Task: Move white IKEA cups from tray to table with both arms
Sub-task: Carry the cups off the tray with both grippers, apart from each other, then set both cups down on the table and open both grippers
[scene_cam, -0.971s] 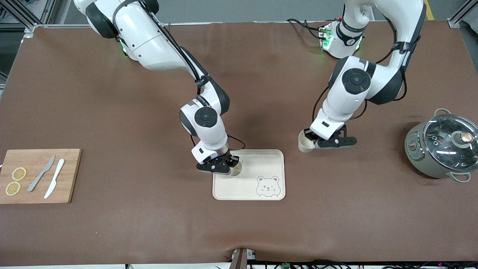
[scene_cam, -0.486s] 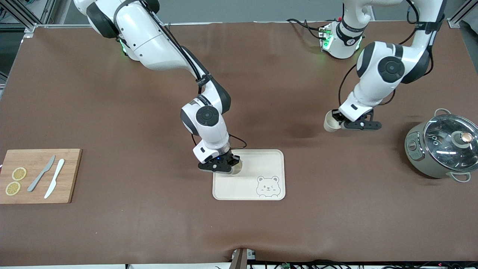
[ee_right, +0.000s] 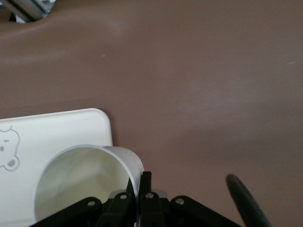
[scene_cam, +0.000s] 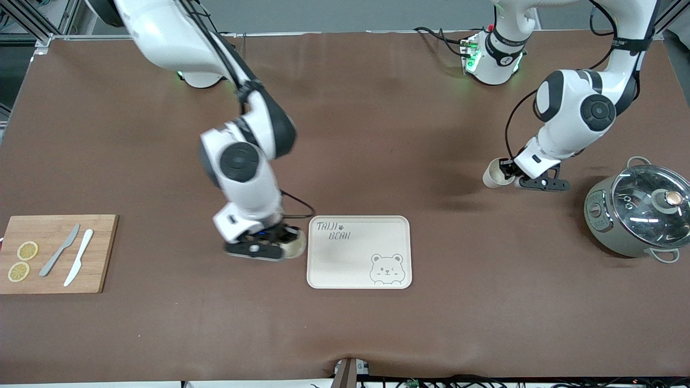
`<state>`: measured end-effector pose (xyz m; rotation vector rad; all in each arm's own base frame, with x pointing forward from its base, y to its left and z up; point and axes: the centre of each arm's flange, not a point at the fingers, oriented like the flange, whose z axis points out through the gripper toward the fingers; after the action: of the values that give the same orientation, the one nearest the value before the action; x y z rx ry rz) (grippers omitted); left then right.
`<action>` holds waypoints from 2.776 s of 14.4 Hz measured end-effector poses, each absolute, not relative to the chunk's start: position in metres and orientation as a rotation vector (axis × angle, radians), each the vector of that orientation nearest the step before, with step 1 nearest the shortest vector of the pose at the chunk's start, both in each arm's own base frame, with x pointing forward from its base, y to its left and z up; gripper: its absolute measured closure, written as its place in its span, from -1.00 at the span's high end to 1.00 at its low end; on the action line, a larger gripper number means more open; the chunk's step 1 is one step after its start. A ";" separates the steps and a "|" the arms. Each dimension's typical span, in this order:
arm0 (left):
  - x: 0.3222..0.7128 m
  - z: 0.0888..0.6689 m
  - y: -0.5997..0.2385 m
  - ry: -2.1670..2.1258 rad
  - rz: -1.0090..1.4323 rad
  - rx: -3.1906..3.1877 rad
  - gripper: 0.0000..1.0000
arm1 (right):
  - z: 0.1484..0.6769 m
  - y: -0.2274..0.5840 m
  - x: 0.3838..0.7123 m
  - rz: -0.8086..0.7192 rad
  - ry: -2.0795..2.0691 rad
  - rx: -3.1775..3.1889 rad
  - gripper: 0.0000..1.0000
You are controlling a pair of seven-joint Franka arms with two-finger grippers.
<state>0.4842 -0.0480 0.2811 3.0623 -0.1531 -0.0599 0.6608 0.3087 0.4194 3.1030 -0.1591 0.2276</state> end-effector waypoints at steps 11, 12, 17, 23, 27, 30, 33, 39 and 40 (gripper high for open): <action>0.484 0.215 -0.038 -0.144 0.035 3.064 -0.93 | 0.411 0.023 0.641 0.086 0.229 3.161 -0.93; 0.484 0.215 -0.037 -0.147 0.036 3.064 -0.93 | 0.399 0.002 0.638 0.090 0.249 3.175 -0.93; 0.484 0.209 -0.042 -0.186 0.037 3.060 -0.04 | 0.365 -0.049 0.629 0.149 0.282 3.167 -0.93; 0.483 0.247 -0.057 -0.220 -0.055 3.051 1.00 | 0.319 -0.044 0.624 0.155 0.286 3.163 -0.93; 0.478 0.295 -0.058 -0.237 -0.123 3.050 1.00 | 0.299 -0.042 0.627 0.160 0.289 3.162 -0.93; 0.484 0.318 -0.059 -0.243 -0.134 3.047 1.00 | 0.280 -0.042 0.628 0.192 0.286 3.154 -0.93; 0.498 0.337 -0.060 -0.236 -0.087 3.047 1.00 | 0.263 -0.041 0.627 0.204 0.285 3.150 -0.93; 0.556 0.424 -0.057 -0.058 0.117 3.037 1.00 | 0.235 -0.037 0.623 0.247 0.288 3.140 -0.93; 0.569 0.446 -0.059 0.005 0.100 3.030 1.00 | 0.233 -0.036 0.622 0.249 0.290 3.140 -0.93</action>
<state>0.5693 -0.0591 0.4463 3.0297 0.0050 0.0997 0.6221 -0.0362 0.2325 3.1395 0.2905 0.2491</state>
